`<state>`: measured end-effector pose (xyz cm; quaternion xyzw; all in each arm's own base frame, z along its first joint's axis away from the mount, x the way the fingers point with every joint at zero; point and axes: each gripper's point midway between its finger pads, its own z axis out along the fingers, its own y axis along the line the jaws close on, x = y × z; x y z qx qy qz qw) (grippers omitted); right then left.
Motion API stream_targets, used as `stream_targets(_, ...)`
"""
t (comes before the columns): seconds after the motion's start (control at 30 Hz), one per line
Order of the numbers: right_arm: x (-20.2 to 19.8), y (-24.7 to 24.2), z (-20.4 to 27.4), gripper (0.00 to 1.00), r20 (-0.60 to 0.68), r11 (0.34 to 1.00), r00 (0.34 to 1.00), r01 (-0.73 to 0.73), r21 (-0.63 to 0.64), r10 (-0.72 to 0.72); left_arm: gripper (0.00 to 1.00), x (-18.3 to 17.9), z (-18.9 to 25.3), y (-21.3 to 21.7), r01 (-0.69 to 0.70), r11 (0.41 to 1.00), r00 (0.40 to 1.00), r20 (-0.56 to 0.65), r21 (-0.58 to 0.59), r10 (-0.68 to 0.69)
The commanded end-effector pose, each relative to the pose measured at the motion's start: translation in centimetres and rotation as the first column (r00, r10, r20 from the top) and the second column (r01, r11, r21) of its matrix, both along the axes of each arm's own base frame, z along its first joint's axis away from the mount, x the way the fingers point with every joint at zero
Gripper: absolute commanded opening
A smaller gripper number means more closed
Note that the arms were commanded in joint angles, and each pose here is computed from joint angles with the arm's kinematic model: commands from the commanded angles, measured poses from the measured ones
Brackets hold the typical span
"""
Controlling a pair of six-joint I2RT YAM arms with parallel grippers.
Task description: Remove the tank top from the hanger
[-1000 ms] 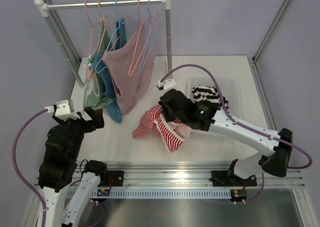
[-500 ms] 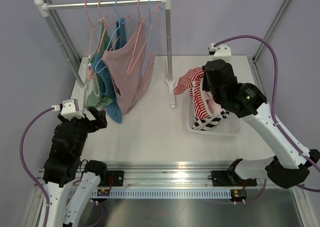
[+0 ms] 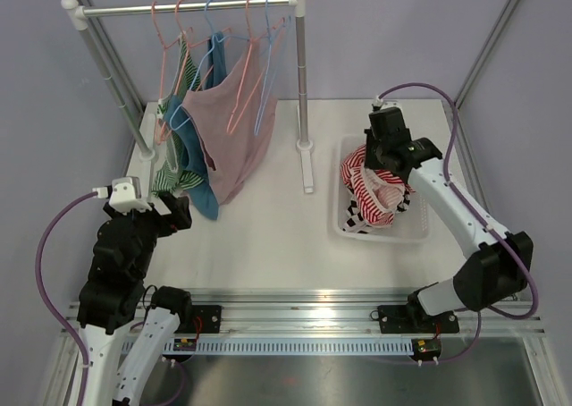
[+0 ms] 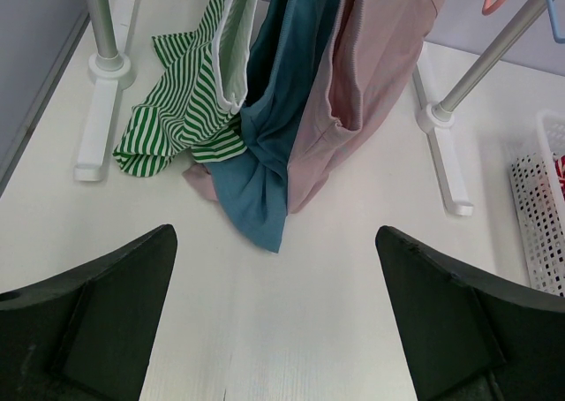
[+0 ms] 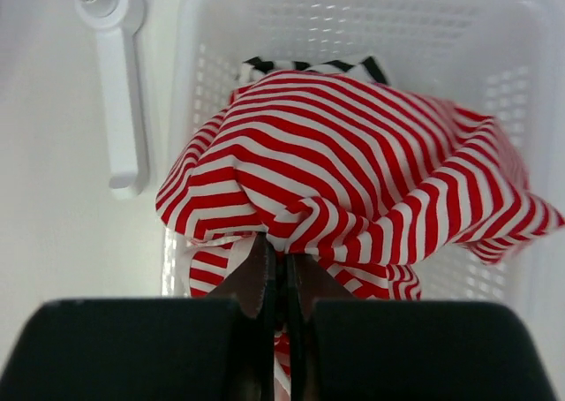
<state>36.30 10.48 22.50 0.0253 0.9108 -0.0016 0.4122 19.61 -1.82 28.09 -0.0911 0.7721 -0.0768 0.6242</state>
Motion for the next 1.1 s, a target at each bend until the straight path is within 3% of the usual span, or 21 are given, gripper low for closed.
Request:
stream_targets(0.0,2.7,3.7,-1.3,0.0,0.034,0.975,0.99,-0.137,0.172,0.133,0.99,0.8,1.4,-0.2,0.001,1.0,0.999,0.048,-0.018,-0.001)
stream_targets(0.13,4.5,0.9,-6.8,0.0,-0.089,0.952,0.996,0.017,0.304,0.01,0.99,0.6,1.9,-0.3,0.006,1.0,0.999,0.051,-0.021,-0.005)
stream_targets(0.37,4.1,-1.9,-18.1,0.0,-0.409,0.957,0.91,0.176,0.233,-0.068,0.99,-0.6,5.5,-1.1,0.055,0.996,0.995,0.088,-0.074,-0.049)
stream_targets(0.53,2.5,-2.5,-21.9,0.05,-0.509,0.964,0.857,0.197,0.179,-0.081,0.99,-0.6,9.1,-1.2,0.056,0.996,0.996,0.076,-0.071,-0.051)
stream_targets(0.67,3.0,-2.7,-19.2,0.26,-0.455,0.965,0.887,0.184,0.186,-0.082,0.99,0.1,10.7,-1.3,0.066,0.997,0.998,0.025,-0.032,-0.065)
stream_targets(0.7,3.3,-3.0,-18.2,0.34,-0.432,0.967,0.897,0.186,0.177,-0.093,0.99,0.0,11.9,-1.5,0.078,0.996,0.996,0.046,-0.032,-0.077)
stream_targets(0.73,3.1,-3.0,-17.3,0.48,-0.425,0.967,0.901,0.182,0.178,-0.091,0.99,0.2,12.3,-1.6,0.089,0.996,0.995,0.047,-0.025,-0.087)
stream_targets(0.9,4.7,-4.4,-9.9,0.71,-0.281,0.977,0.951,0.168,0.13,-0.126,0.99,2.1,15.0,-3.6,0.188,0.982,0.981,0.057,-0.001,-0.187)
stream_targets(0.93,4.4,-4.7,-9.1,0.9,-0.276,0.978,0.952,0.17,0.121,-0.131,0.99,2.0,16.4,-3.8,0.205,0.979,0.975,0.086,0.009,-0.205)
stream_targets(0.97,4.7,-4.8,-7.1,0.99,-0.233,0.979,0.964,0.163,0.126,-0.13,0.99,2.4,16.9,-4.0,0.213,0.977,0.973,0.089,0.016,-0.214)
stream_targets(1.07,4.1,-5.2,-3.4,1.0,-0.166,0.983,0.979,0.136,0.122,-0.115,0.99,4.0,18.8,-4.9,0.244,0.969,0.964,0.104,0.031,-0.246)
